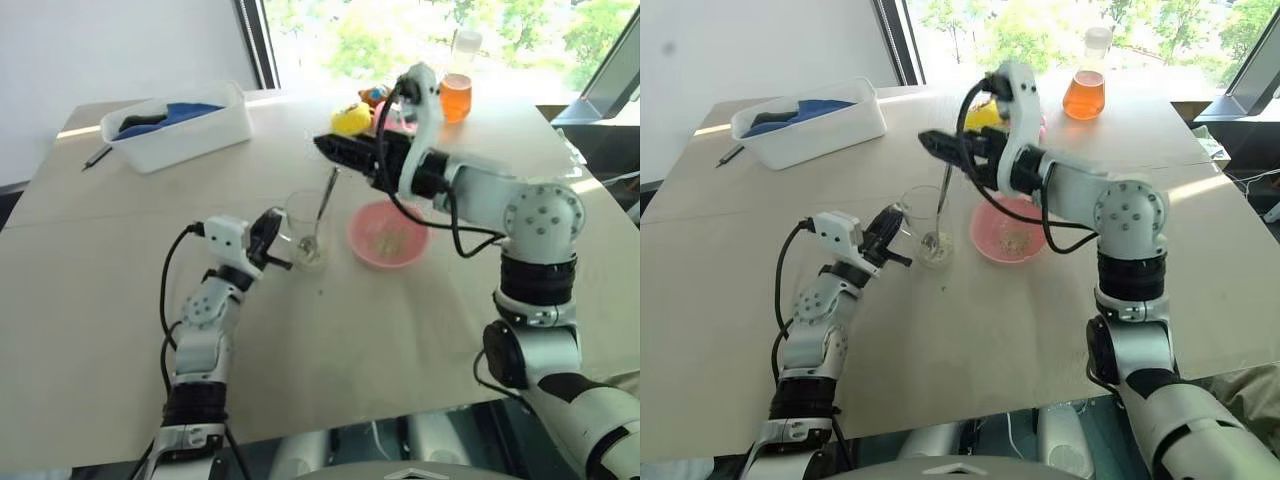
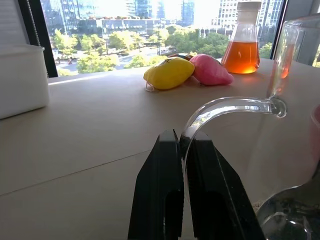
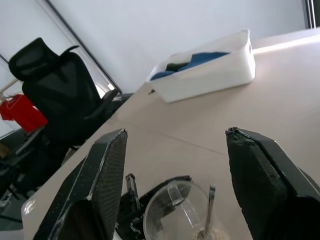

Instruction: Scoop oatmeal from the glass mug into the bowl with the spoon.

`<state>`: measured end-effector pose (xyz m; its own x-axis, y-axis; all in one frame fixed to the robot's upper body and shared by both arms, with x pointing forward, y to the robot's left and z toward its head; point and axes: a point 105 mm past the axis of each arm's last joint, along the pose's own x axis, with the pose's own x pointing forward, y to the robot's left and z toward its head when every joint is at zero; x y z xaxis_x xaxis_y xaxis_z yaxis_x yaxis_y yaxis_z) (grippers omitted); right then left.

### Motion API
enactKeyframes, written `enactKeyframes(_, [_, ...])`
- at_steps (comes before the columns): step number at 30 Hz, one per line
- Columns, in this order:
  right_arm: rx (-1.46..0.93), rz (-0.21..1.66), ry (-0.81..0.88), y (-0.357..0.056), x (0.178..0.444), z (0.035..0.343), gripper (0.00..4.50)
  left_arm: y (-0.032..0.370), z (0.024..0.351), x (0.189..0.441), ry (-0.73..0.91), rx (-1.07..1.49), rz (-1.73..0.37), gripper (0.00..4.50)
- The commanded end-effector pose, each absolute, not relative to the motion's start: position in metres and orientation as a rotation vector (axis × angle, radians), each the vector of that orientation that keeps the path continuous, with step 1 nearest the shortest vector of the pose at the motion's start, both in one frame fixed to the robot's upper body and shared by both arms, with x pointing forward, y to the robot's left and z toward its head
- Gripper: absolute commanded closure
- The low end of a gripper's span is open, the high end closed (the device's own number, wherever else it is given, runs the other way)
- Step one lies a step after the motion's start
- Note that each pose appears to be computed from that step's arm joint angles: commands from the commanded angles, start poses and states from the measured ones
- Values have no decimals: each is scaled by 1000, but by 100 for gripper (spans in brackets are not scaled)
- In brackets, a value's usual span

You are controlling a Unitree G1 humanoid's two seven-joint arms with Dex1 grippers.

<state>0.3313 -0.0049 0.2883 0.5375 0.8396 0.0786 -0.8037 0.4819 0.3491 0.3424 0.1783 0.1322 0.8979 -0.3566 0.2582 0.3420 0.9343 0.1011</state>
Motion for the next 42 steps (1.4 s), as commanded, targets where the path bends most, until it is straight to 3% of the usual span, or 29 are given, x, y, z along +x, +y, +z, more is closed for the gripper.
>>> enactKeyframes(1, [361,1004,30,-14,328,310,125,179,134,338,-306,45,-373,440])
enactKeyframes(3, [356,980,16,-20,331,313,125,179,132,338,-299,44,-374,440])
enactKeyframes(6, [357,980,10,-19,330,314,122,182,128,338,-288,66,-365,346])
enactKeyframes(8, [356,991,11,-16,327,314,122,183,126,338,-279,101,-348,258])
enactKeyframes(19, [361,986,-11,-32,327,312,122,191,122,323,-251,118,-360,258])
enactKeyframes(25, [178,735,-55,-91,345,277,122,203,132,288,-215,126,-386,258])
enactKeyframes(28, [135,825,-150,-102,325,267,122,219,135,272,-208,87,-335,258])
enactKeyframes(32, [122,897,-48,-135,287,214,122,222,123,238,-118,92,-352,258])
enactKeyframes(33, [92,884,-14,-145,279,199,122,219,120,229,-98,80,-360,206])
enactKeyframes(34, [73,879,15,-154,270,185,73,216,118,221,-79,69,-370,183])
enactKeyframes(36, [69,870,56,-164,257,165,1,209,114,210,-50,60,-386,88])
enactKeyframes(38, [65,861,100,-172,246,142,0,204,107,202,-14,58,-381,5])
enactKeyframes(42, [10,811,132,-188,243,108,0,199,86,195,77,112,-356,5])
